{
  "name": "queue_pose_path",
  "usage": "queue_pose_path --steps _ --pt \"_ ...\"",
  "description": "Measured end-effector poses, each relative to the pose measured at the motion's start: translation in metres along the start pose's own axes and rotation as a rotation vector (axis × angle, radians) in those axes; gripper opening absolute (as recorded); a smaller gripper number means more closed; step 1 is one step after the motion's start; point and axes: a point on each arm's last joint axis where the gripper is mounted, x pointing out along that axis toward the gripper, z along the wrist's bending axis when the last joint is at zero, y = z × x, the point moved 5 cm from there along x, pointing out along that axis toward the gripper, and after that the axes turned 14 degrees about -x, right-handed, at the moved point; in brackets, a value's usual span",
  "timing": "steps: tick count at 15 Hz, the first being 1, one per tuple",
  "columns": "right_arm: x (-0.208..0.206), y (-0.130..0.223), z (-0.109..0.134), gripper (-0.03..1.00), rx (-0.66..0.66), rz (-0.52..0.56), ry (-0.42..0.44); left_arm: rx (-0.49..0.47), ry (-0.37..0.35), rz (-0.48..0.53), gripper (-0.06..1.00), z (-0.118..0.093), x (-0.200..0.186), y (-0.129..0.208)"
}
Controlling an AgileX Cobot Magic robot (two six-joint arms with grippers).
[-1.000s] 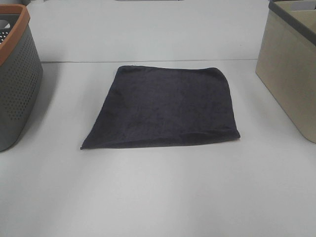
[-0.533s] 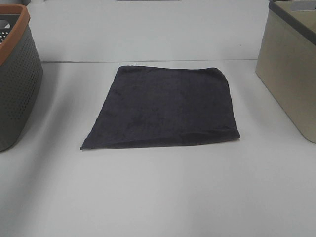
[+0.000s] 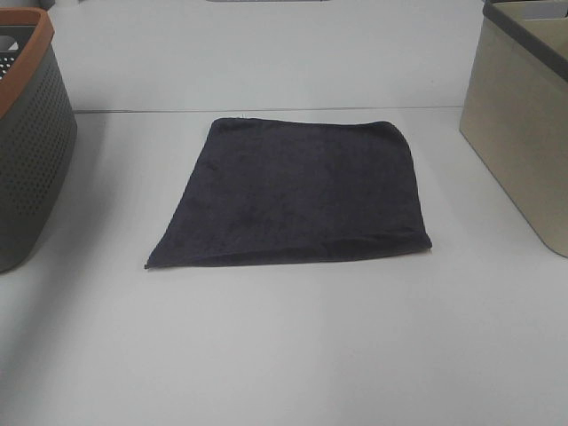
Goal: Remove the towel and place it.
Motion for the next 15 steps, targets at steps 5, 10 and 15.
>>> queue_pose_path --steps 5,10,15 --pt "-0.017 0.024 0.0 0.77 0.015 0.205 -0.029 -0.038 -0.029 -0.009 0.79 0.008 -0.021 0.016" --pt "-0.046 0.069 0.015 0.78 0.01 0.256 -0.052 -0.041 -0.041 0.047 0.79 0.029 -0.045 0.098" --pt "-0.059 0.143 0.055 0.78 0.051 0.249 -0.123 -0.037 -0.033 0.028 0.79 0.054 -0.059 0.205"
